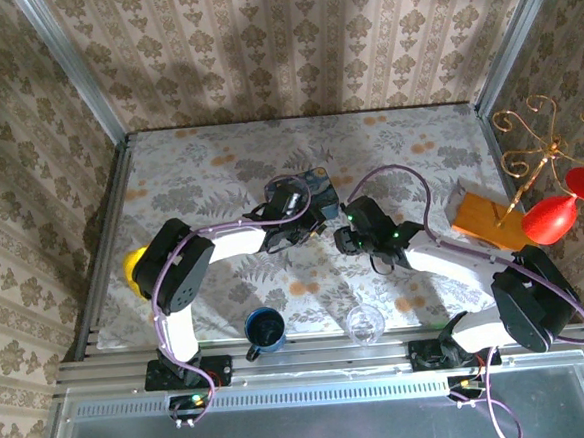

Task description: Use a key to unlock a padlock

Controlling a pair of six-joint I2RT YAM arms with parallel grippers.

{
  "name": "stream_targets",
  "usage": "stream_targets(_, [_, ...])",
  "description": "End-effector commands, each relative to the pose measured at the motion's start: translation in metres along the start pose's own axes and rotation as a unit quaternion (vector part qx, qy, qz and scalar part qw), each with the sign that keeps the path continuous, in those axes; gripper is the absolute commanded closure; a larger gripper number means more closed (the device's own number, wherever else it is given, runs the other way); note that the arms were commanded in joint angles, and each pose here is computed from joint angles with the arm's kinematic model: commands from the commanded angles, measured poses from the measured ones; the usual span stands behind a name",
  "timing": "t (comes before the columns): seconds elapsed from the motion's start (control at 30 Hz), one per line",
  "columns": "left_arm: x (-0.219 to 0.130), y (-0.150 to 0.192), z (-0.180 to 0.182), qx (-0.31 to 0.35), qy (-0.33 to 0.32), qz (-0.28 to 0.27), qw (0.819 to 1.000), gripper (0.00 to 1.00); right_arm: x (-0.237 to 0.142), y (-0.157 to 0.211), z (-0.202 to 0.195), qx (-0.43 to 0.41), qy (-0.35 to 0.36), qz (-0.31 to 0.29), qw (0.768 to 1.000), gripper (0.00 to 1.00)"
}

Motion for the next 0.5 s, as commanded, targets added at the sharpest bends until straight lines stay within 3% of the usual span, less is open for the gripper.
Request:
stream_targets(0.0, [-0.012, 0.005, -0.015, -0.001, 0.013, 0.015, 1.0, 1.0, -0.001, -0.006, -0.002, -0.011, 0.017, -0.001, 1.0, 0.61])
stream_targets(0.27, [-0.011, 0.007, -0.013, -0.013, 0.011, 0.022, 1.0, 1.0, 0.013, -0.008, 0.015, -0.019, -0.021, 0.003, 1.0, 0.61])
stream_targets(0.47, [-0.011, 0.007, -0.013, -0.019, 0.012, 0.024, 0.999, 1.0, 0.025, -0.007, 0.021, -0.044, -0.009, 0.016, 0.999, 0.61])
Point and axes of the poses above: each hand's point on the last joint's axis, 136 mm out from that joint toward the fingers, its own x axis out along the fingers, its own z axis along the line the jaws close on, y = z × x, the point moved 1 cm from there along -x, back along the fingers, and after that the axes turned 8 degrees about -x, right-handed, at the moved point
